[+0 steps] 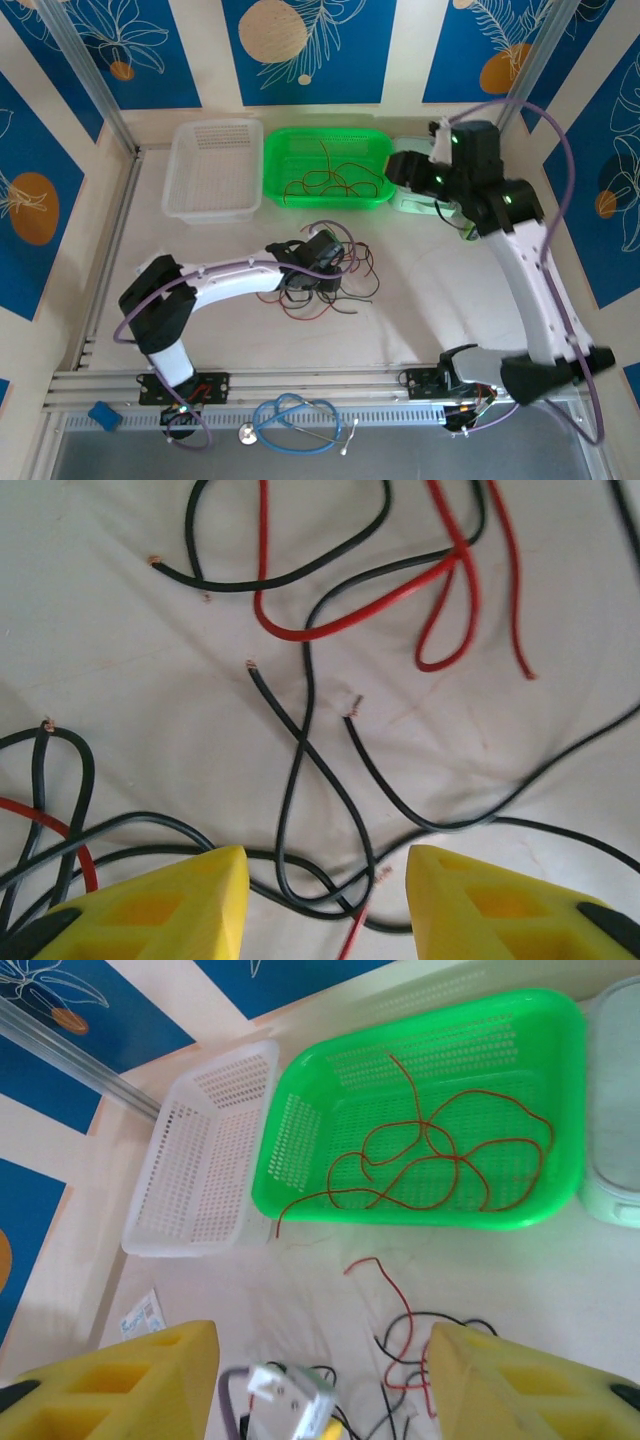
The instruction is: Untangle the cables
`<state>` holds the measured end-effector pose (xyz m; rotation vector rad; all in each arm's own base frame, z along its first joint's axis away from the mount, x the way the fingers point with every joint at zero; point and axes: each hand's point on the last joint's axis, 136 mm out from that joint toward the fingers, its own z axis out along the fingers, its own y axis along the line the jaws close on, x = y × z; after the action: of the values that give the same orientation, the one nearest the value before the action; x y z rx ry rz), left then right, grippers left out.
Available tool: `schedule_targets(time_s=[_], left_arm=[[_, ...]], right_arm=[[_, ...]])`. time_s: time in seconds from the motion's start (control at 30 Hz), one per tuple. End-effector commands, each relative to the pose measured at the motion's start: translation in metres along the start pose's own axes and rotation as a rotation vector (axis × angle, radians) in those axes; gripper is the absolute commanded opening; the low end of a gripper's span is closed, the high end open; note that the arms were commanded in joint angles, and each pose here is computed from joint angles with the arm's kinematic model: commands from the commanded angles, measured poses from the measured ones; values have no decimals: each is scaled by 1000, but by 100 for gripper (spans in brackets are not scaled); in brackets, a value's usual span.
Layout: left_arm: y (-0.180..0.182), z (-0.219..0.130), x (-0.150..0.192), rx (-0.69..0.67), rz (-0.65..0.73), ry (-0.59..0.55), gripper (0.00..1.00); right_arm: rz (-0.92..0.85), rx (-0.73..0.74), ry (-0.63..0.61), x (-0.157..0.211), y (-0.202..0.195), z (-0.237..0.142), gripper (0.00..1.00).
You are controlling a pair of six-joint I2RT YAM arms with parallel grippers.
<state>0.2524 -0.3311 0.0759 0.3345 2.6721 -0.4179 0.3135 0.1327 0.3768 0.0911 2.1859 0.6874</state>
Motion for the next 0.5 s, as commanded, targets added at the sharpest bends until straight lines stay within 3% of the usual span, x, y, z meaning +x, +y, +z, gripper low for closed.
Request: schedule_targets(time_s=[0.0,0.47], left_arm=[[12,13,-14,-41,-66,-55,45],[24,53,-32,-32,-112,-124,38]], right_arm=[[-5,46,-2,22,-19,-9,56],[73,84,53,94,-55,-36,51]])
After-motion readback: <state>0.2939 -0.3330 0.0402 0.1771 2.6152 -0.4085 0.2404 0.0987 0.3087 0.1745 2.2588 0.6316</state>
